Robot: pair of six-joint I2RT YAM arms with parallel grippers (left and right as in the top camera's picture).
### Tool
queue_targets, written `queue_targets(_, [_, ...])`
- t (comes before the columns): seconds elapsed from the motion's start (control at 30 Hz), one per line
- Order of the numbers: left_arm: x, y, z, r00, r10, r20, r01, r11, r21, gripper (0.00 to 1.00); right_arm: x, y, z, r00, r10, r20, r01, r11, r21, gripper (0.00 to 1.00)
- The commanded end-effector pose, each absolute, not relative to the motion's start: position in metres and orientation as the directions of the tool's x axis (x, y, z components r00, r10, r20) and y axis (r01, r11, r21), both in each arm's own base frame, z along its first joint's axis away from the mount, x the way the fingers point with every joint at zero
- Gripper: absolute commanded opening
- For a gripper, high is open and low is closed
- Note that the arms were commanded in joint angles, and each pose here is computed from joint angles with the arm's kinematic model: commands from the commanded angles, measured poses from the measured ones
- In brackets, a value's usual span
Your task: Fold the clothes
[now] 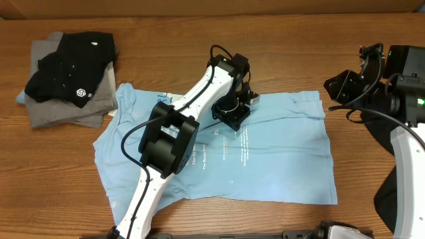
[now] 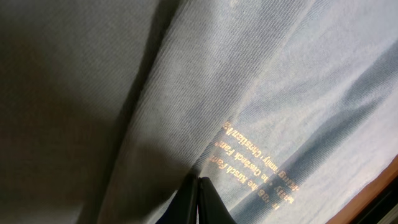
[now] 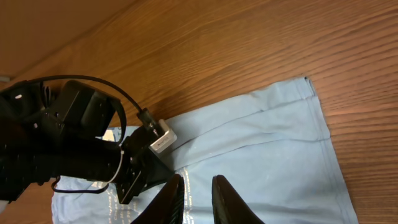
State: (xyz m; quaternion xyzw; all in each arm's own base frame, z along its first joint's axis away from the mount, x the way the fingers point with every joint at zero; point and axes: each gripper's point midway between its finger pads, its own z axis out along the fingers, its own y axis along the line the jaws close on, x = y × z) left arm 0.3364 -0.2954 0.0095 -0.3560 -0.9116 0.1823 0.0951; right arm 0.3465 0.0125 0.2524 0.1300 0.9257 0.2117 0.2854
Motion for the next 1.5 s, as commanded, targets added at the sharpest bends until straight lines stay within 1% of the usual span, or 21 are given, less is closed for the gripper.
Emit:
queue_targets(0.0, [0.351, -0.3, 0.04, -0.722, 0.69, -0.054, 0.655, 0.656, -0.375, 0.04, 0.348, 0.013, 0.265, -0.787, 0.349, -0.508, 0.091, 0.881, 0.465, 0.19])
queue_targets(0.17, [0.382, -0.288, 0.037, -0.743, 0.661, -0.102, 0.66, 0.7, -0.272, 0.04, 0.348, 0.013, 0.264, -0.788, 0.35, -0.506, 0.092, 0.881, 0.465, 0.19])
queue_targets(0.23, [0.389, -0.287, 0.038, -0.766, 0.632, -0.119, 0.637, 0.719, -0.278, 0.04, 0.348, 0.012, 0.264, -0.788, 0.35, -0.507, 0.096, 0.883, 0.46, 0.19])
queue_targets(0.33, [0.385, -0.291, 0.048, -0.781, 0.613, -0.117, 0.611, 0.714, -0.342, 0.04, 0.347, 0.01, 0.263, -0.788, 0.351, -0.505, 0.105, 0.886, 0.452, 0.2])
queue_targets(0.4, [0.384, -0.291, 0.053, -0.783, 0.611, -0.112, 0.607, 0.715, -0.347, 0.04, 0.347, 0.01, 0.262, -0.789, 0.351, -0.503, 0.107, 0.886, 0.451, 0.2])
queue_targets(0.53, [0.394, -0.279, 0.054, -0.787, 0.606, -0.111, 0.61, 0.74, -0.283, 0.04, 0.347, 0.006, 0.261, -0.786, 0.354, -0.507, 0.12, 0.892, 0.436, 0.2])
queue_targets(0.67, [0.413, -0.265, 0.044, -0.795, 0.593, -0.128, 0.606, 0.768, -0.208, 0.04, 0.347, 0.006, 0.261, -0.786, 0.353, -0.508, 0.122, 0.893, 0.433, 0.2])
queue_targets(0.73, [0.415, -0.266, 0.037, -0.795, 0.592, -0.13, 0.606, 0.767, -0.209, 0.04, 0.347, 0.006, 0.261, -0.786, 0.354, -0.507, 0.122, 0.893, 0.434, 0.2])
queue_targets(0.9, [0.408, -0.271, 0.018, -0.79, 0.606, -0.093, 0.61, 0.761, -0.218, 0.04, 0.345, 0.006, 0.26, -0.79, 0.354, -0.5, 0.126, 0.892, 0.434, 0.2])
queue_targets(1.1, [0.402, -0.276, 0.008, -0.784, 0.617, -0.072, 0.615, 0.755, -0.227, 0.04, 0.345, 0.006, 0.259, -0.792, 0.355, -0.497, 0.127, 0.892, 0.434, 0.2])
queue_targets(1.3, [0.381, -0.294, 0.011, -0.764, 0.643, -0.052, 0.628, 0.723, -0.287, 0.04, 0.343, 0.007, 0.258, -0.795, 0.355, -0.491, 0.13, 0.891, 0.434, 0.2])
queue_targets(1.47, [0.357, -0.301, 0.012, -0.744, 0.668, 0.005, 0.632, 0.705, -0.322, 0.04, 0.343, 0.007, 0.258, -0.795, 0.355, -0.491, 0.13, 0.891, 0.434, 0.2])
